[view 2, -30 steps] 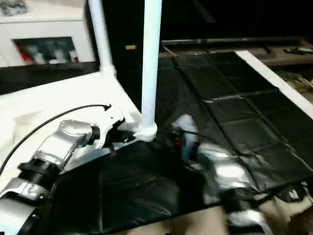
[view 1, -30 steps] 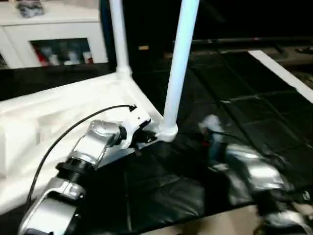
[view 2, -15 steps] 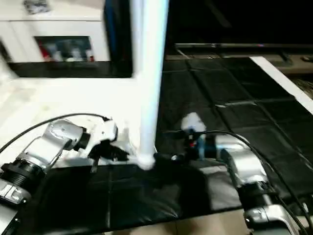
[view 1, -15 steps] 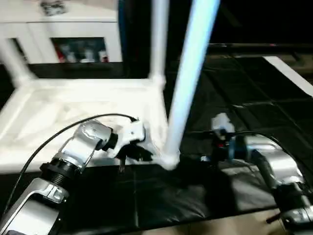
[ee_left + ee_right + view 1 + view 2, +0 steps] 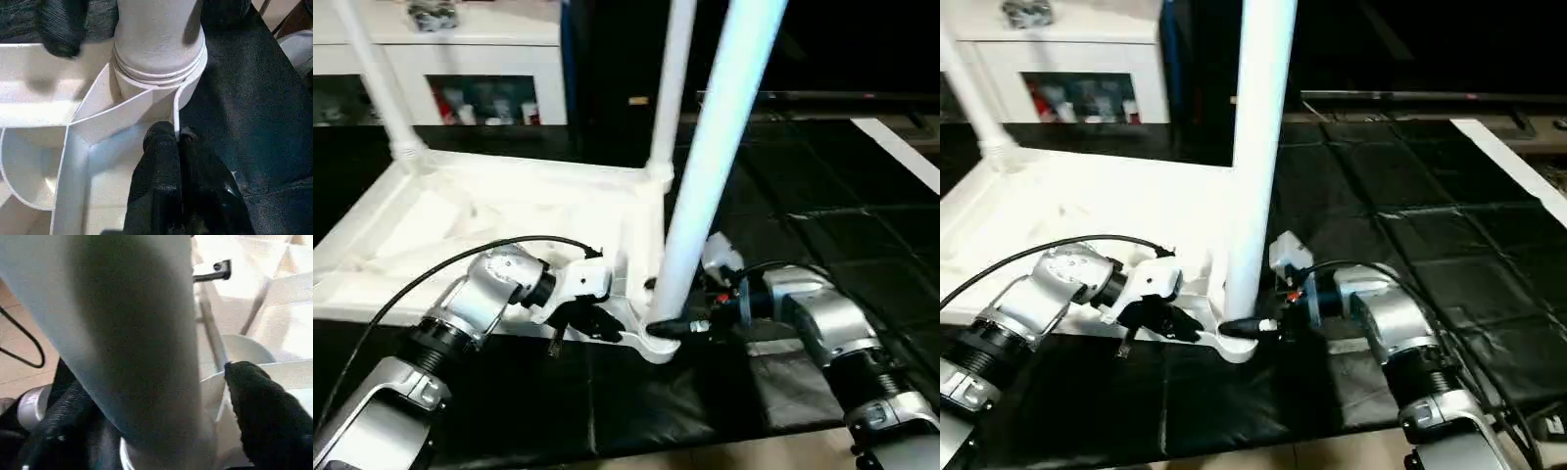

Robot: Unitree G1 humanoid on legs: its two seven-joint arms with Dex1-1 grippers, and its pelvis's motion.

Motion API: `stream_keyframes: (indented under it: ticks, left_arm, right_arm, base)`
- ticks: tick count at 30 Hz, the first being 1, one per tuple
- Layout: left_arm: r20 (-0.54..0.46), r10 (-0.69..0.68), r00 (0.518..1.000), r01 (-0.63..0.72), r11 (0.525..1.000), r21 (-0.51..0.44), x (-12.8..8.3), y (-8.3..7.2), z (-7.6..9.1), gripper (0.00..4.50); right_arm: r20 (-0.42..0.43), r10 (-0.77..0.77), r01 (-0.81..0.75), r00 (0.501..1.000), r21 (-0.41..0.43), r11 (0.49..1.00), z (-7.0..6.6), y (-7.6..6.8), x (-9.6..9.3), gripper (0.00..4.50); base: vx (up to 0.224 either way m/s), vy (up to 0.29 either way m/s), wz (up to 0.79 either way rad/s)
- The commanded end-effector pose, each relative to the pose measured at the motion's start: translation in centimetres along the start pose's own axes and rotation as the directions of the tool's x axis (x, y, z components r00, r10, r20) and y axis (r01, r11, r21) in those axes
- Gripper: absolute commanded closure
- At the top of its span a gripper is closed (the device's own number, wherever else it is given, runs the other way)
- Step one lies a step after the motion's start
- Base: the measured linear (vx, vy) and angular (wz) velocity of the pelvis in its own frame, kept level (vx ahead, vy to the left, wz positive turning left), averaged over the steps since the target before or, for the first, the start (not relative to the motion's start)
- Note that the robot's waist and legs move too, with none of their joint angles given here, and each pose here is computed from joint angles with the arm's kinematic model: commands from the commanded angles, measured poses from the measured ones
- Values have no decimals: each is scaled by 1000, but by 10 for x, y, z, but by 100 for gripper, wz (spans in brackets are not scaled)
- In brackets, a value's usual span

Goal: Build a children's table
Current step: Rotate leg to tighten

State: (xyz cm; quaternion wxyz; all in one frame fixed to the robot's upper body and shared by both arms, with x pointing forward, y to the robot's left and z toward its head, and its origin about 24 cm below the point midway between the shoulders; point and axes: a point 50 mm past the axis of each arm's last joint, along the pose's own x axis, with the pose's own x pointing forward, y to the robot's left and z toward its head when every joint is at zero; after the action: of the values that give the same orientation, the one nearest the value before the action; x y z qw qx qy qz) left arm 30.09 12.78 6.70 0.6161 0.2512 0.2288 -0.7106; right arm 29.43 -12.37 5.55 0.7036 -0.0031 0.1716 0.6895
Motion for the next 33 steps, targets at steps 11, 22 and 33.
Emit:
stream_keyframes:
  ticks: [11,22,33]
  left_arm:
    - [-25,-68,997,69,997,40,8,-5,2,450]
    - [-10,-24,1000,24,1000,7,9,0,2,450]
    - [34,152,988,-147,982,-115,17,13,4,450]
  right_arm:
    - [1,78,-78,997,29,997,6,-2,4,196]
    - [13,97,-98,995,52,994,2,1,7,223]
    - [61,-141,134,988,97,986,-14,3,17,228]
  base:
    - [0,0,0]
    - [0,0,0]
    - [0,0,0]
